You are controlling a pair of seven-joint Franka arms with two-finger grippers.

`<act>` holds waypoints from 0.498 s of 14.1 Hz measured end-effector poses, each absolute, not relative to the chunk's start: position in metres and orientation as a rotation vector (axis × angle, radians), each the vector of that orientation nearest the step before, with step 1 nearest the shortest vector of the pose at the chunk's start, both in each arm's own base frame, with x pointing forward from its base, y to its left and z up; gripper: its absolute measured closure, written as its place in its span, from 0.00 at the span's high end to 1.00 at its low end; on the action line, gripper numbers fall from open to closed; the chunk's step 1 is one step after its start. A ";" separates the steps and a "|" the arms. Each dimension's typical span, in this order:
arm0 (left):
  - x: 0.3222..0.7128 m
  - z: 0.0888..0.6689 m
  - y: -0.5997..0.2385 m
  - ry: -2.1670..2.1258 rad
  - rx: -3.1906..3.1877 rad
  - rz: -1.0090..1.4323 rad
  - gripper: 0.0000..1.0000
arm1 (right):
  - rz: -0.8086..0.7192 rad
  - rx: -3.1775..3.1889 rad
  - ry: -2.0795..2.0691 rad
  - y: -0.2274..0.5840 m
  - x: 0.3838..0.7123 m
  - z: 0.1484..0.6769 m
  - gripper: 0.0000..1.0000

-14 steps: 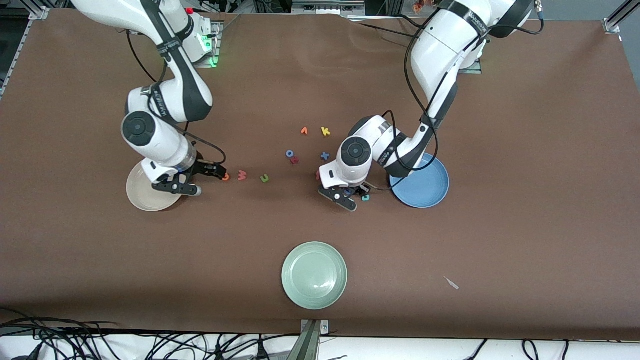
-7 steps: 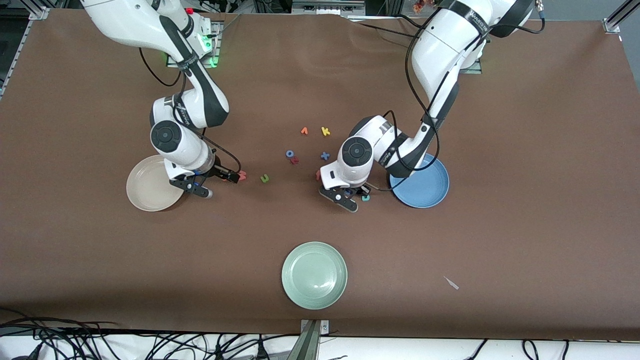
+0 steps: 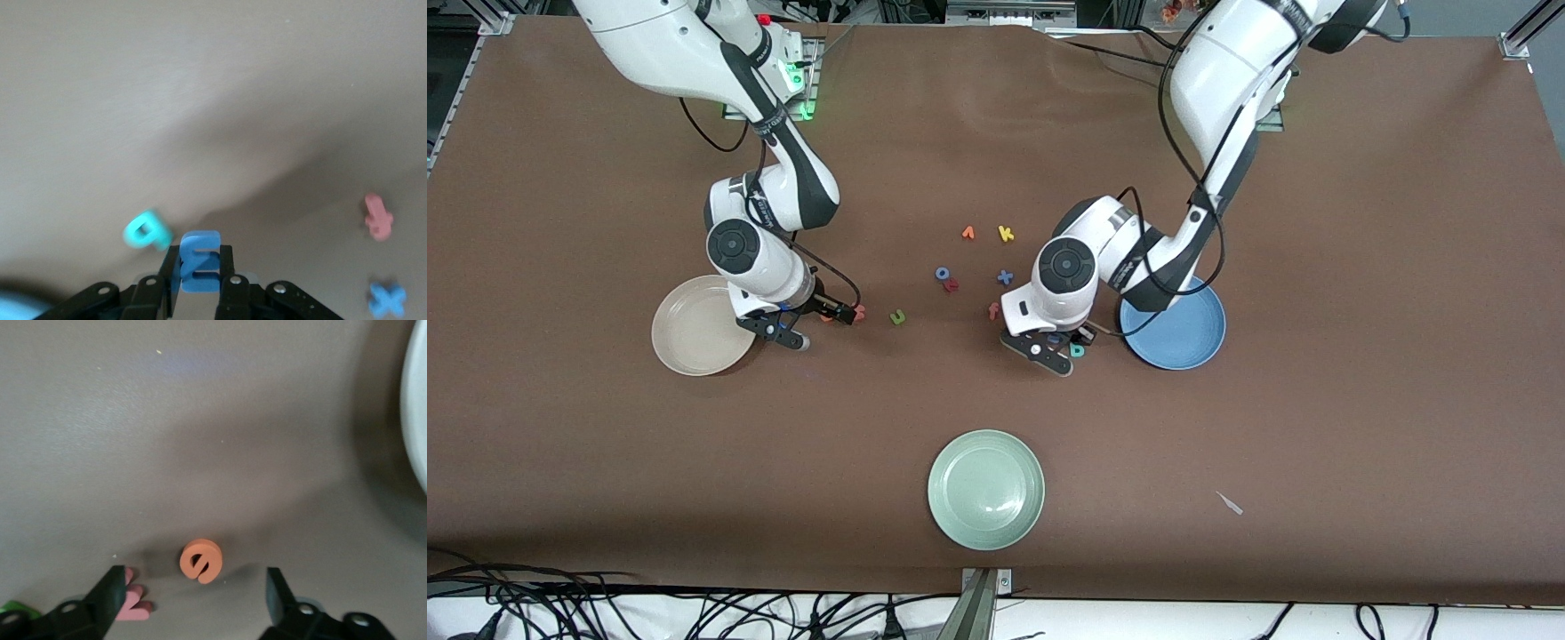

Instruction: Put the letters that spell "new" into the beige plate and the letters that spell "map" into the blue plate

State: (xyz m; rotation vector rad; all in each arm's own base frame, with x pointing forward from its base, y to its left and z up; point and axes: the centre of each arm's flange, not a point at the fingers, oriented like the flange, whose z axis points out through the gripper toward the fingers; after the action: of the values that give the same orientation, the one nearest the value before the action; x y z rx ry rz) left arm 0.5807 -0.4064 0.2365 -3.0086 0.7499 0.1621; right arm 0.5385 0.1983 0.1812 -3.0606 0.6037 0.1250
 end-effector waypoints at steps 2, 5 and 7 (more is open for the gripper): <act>0.589 0.270 -0.380 0.689 -2.989 0.217 0.26 | 0.128 -3.062 0.604 0.198 0.537 0.179 0.83; 0.614 0.286 -0.320 0.589 -2.979 0.285 0.26 | 0.129 -3.062 0.604 0.198 0.537 0.179 0.70; 0.623 0.272 -0.280 0.603 -2.917 0.320 0.26 | 0.131 -3.063 0.604 0.198 0.537 0.178 0.63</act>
State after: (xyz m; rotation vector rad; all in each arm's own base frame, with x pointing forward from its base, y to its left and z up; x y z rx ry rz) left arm 0.6231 -0.2804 0.2719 -2.9166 0.6025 0.3204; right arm 0.5365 0.1978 0.1778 -3.0625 0.6042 0.1310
